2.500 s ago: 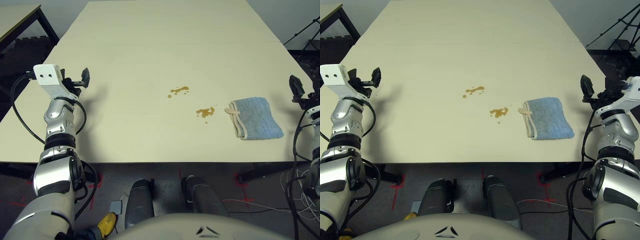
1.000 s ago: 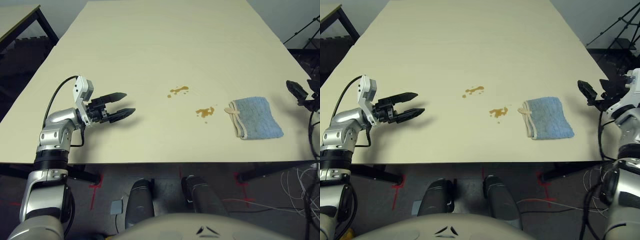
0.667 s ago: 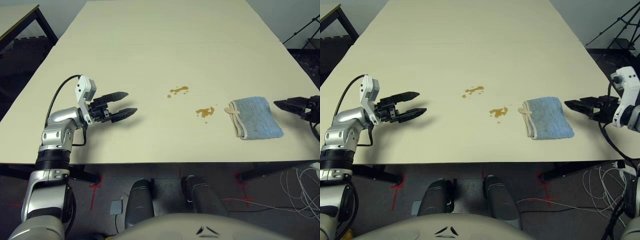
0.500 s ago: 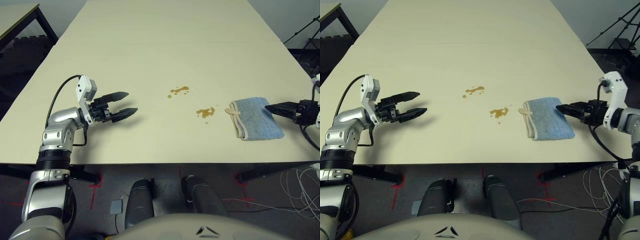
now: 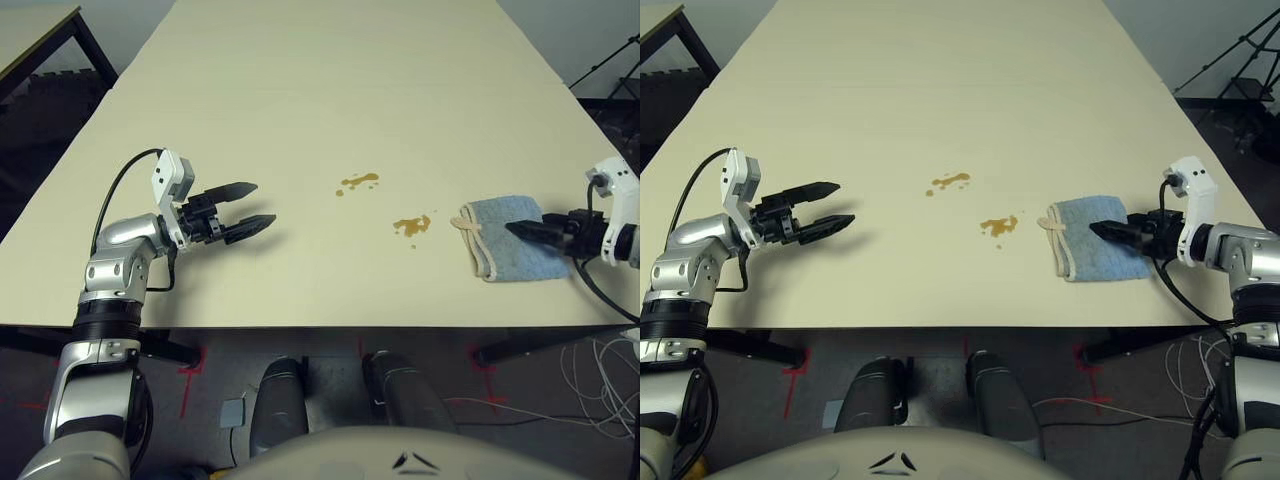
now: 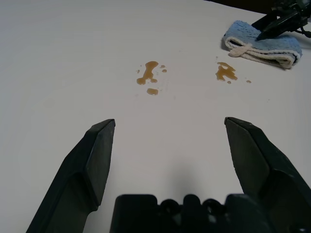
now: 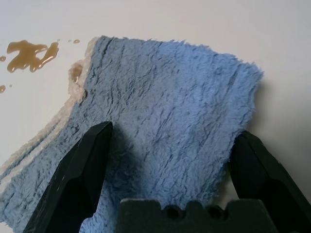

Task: Wipe the water off the table with a rag.

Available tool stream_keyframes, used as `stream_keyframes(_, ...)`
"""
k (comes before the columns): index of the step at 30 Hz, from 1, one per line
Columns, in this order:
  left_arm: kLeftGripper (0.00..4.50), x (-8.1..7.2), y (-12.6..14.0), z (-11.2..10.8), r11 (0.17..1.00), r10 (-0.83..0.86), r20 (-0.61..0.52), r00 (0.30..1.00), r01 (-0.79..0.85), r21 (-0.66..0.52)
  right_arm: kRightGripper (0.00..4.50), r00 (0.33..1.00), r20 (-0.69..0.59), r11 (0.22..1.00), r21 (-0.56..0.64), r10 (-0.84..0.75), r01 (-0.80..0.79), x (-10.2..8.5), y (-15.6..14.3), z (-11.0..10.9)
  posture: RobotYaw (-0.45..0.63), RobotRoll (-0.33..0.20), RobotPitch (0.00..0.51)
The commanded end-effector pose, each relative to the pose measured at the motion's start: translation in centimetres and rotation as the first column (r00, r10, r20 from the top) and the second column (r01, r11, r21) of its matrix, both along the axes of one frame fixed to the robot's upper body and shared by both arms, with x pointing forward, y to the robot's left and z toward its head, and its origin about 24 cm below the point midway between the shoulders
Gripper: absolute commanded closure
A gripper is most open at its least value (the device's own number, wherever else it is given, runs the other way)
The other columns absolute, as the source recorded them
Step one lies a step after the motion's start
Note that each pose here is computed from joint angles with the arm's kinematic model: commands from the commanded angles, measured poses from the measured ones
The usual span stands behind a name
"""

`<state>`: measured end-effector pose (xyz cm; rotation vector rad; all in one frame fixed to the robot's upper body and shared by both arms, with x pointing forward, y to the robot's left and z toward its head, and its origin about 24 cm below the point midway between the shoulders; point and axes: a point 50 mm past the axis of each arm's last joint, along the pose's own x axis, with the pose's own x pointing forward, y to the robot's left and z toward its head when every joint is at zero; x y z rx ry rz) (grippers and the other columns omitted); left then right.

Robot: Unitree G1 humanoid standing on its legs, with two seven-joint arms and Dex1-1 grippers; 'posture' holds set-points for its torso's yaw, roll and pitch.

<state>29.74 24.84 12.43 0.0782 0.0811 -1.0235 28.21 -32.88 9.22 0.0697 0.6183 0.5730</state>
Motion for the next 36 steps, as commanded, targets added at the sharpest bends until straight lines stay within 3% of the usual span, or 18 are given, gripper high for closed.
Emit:
stream_keyframes(1, 0.00, 0.0, -0.4, -0.2, 1.000, -0.009, 0.005, 1.000, 0.009, 0.010, 0.03, 0.995, -0.098, 1.000, -0.010, 0.019, -0.020, -0.8, 0.9, -2.5, -0.09, 0.000, 0.092)
stream_keyframes(5, 0.00, 0.1, -0.5, -0.2, 1.000, -0.007, 0.008, 1.000, 0.007, 0.009, 0.03, 0.993, -0.114, 0.999, -0.022, 0.024, -0.027, -0.8, 1.6, -3.3, -0.10, 0.000, 0.091)
stream_keyframes(8, 0.00, 0.2, -0.6, -0.2, 1.000, -0.007, 0.010, 1.000, 0.007, 0.010, 0.60, 0.992, -0.123, 0.999, -0.029, 0.022, -0.026, -0.7, 1.9, -3.6, -0.10, 0.000, 0.090)
stream_keyframes(17, 0.00, 0.3, -0.6, -0.2, 1.000, -0.004, 0.016, 1.000, 0.004, 0.013, 3.89, 0.999, -0.041, 0.999, -0.043, -0.008, 0.006, 0.2, 1.8, -2.3, -0.10, 0.000, 0.090)
stream_keyframes(19, 0.00, 0.4, -0.6, -0.2, 1.000, -0.005, 0.017, 1.000, 0.004, 0.014, 4.41, 1.000, -0.016, 0.999, -0.036, -0.023, 0.023, 0.4, 1.7, -1.8, -0.11, 0.000, 0.089)
stream_keyframes(23, 0.00, 0.7, -0.7, -0.1, 1.000, -0.007, 0.020, 1.000, 0.007, 0.015, 4.44, 0.991, 0.078, 0.994, 0.019, -0.110, 0.109, 1.2, 1.1, 1.1, -0.11, 0.000, 0.089)
stream_keyframes(27, 0.00, 0.8, -0.6, -0.1, 1.000, -0.011, 0.019, 1.000, 0.010, 0.017, 4.44, 0.989, 0.114, 0.995, 0.058, -0.093, 0.086, 1.3, 2.5, 3.6, -0.13, 0.000, 0.095)
stream_keyframes(31, 0.00, 1.0, -0.5, -0.2, 1.000, -0.011, 0.019, 1.000, 0.010, 0.026, 4.44, 0.991, 0.108, 0.996, 0.054, -0.075, 0.069, 1.6, 4.5, 2.9, -0.13, 0.000, 0.098)
stream_keyframes(36, 0.00, 1.0, 0.0, 0.1, 0.999, -0.003, 0.022, 1.000, 0.002, 0.033, 4.45, 0.996, 0.051, 0.997, 0.034, -0.074, 0.072, 1.3, 5.7, 0.3, -0.13, 0.000, 0.098)
